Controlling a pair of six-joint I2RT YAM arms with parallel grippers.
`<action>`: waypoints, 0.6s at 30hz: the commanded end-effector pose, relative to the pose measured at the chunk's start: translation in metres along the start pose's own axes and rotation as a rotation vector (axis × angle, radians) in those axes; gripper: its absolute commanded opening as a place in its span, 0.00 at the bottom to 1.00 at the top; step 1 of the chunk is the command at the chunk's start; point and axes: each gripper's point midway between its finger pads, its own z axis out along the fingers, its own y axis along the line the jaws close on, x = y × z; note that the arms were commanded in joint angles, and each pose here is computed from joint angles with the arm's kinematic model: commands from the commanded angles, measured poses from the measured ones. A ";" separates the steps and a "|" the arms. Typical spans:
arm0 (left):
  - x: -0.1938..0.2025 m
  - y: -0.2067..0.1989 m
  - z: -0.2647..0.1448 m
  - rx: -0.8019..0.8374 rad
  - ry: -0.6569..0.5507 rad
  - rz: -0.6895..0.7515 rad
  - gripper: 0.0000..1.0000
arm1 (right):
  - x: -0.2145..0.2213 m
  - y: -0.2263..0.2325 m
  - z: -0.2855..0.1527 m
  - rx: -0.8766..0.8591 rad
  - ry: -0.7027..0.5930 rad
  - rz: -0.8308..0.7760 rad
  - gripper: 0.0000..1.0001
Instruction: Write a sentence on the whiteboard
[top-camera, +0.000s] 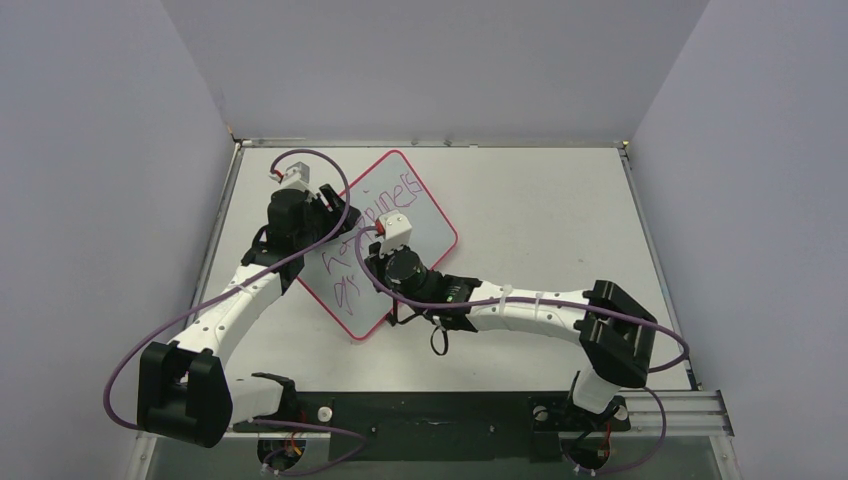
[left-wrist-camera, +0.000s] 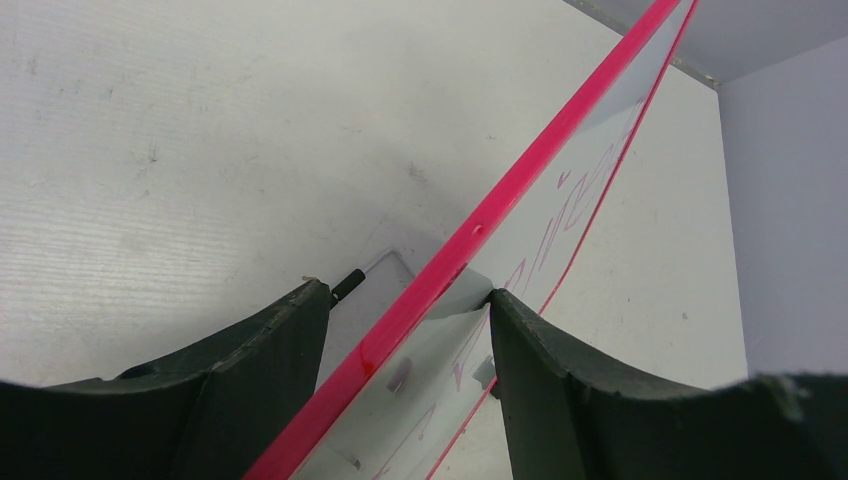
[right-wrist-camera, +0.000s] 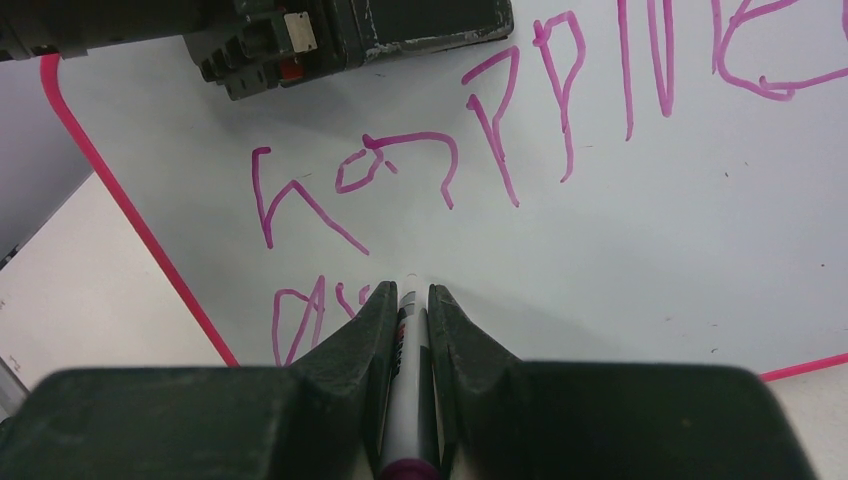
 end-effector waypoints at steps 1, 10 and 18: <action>0.014 0.009 0.006 -0.025 0.012 0.063 0.46 | -0.013 -0.002 0.003 0.005 -0.038 0.016 0.00; 0.015 0.009 0.006 -0.026 0.014 0.063 0.46 | 0.001 0.006 0.014 -0.023 -0.001 0.003 0.00; 0.014 0.009 0.006 -0.027 0.012 0.063 0.46 | 0.014 0.007 0.013 -0.034 0.024 0.003 0.00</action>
